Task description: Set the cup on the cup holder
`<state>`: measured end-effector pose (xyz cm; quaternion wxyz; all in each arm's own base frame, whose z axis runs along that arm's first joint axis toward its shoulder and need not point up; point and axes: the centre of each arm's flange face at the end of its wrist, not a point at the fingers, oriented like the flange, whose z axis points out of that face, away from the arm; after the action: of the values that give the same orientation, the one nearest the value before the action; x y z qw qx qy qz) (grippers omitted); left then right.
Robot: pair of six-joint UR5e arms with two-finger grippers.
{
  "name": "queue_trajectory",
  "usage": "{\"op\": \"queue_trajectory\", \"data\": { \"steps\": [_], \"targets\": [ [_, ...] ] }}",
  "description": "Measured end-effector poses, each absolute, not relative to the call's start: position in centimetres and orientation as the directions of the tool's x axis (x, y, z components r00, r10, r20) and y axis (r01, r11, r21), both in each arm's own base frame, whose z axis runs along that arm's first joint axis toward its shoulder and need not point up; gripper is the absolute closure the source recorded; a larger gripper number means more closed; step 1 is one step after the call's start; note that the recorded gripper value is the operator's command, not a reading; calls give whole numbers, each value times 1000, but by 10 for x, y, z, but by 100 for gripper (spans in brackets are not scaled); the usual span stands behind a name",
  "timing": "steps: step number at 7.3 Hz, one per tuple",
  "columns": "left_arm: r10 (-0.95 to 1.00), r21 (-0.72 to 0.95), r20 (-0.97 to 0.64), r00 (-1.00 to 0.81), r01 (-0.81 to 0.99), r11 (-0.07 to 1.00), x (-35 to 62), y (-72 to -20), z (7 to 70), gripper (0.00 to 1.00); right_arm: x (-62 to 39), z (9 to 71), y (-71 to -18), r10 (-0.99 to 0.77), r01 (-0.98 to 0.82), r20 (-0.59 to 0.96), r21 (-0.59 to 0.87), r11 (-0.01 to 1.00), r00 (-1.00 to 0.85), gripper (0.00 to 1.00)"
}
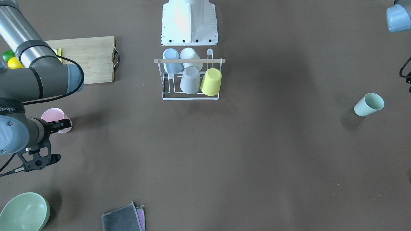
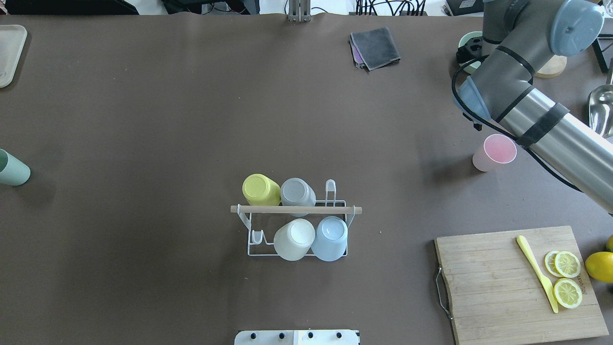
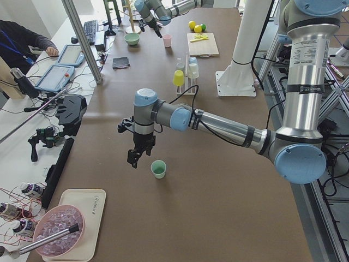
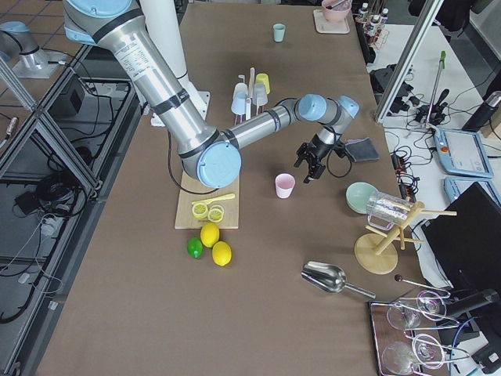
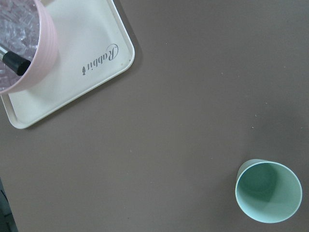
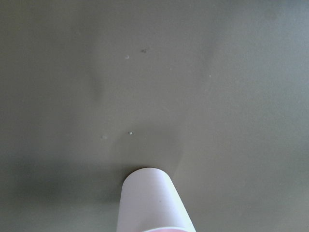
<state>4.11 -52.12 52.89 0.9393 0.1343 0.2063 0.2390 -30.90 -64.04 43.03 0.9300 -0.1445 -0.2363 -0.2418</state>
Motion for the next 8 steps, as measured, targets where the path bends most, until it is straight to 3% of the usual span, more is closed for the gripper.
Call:
{"op": "queue_trajectory", "data": {
  "steps": [4,8],
  "targets": [
    [674,306,-131,727,-617,725,123,-540,494,2,-323,440,-654,-460,610,489,-205,766,741,1],
    [858,10,26,514,-858,514,254,-543,439,2,-350,447,-676,-442,618,491,-287,732,751,2]
  ]
}}
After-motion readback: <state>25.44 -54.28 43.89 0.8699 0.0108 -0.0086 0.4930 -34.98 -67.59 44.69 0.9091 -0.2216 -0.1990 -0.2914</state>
